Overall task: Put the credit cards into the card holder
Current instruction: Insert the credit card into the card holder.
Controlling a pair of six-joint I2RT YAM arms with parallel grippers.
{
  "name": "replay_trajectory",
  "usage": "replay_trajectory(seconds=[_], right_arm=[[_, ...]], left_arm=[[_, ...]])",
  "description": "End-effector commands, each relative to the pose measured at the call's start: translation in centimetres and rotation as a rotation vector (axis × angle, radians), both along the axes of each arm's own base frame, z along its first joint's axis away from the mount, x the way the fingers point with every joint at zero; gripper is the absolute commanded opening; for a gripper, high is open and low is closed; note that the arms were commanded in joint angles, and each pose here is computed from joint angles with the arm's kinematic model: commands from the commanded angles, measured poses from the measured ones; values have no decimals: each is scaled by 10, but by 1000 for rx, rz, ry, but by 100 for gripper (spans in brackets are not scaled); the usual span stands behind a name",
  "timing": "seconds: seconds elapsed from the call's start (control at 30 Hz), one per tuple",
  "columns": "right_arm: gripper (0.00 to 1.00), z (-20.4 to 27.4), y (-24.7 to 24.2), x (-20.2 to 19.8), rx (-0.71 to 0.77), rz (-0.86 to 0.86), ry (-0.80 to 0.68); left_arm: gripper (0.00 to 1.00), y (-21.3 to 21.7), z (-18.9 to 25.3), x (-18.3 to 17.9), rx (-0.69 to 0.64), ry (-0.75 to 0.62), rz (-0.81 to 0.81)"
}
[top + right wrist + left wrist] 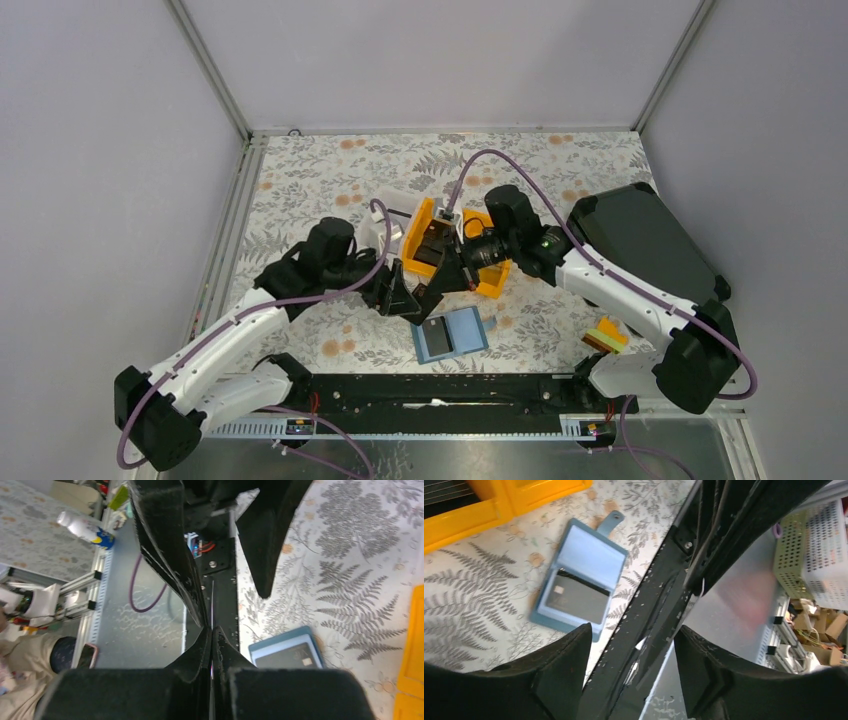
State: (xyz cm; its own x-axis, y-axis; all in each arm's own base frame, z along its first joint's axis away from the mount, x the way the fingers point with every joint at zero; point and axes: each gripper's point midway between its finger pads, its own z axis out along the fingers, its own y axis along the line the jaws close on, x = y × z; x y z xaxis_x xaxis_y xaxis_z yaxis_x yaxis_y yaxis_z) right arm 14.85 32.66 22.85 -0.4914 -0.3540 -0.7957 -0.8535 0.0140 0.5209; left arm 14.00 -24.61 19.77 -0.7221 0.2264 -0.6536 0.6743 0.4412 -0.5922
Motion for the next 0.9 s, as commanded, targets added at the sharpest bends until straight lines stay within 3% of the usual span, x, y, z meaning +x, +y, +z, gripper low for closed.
replay_trajectory(seconds=[0.0,0.33,0.47,0.53,0.73,0.87], right_arm=[[0,22,3,-19,88,119,53],[2,4,7,-4,25,51,63],[48,-20,-1,31,-106,-191,6],[59,-35,-14,45,-169,-310,-14],[65,-84,-72,72,-310,-672,92],[64,-119,-104,67,-408,-852,161]], left_arm=[[54,-22,28,-11,-137,-28,-82],[0,-28,22,-24,-159,10,-145],[0,-26,8,-16,-136,28,-60],[0,-27,0,-4,-148,38,37],[0,-18,-65,24,-178,262,422],[0,-25,-83,22,-311,418,549]])
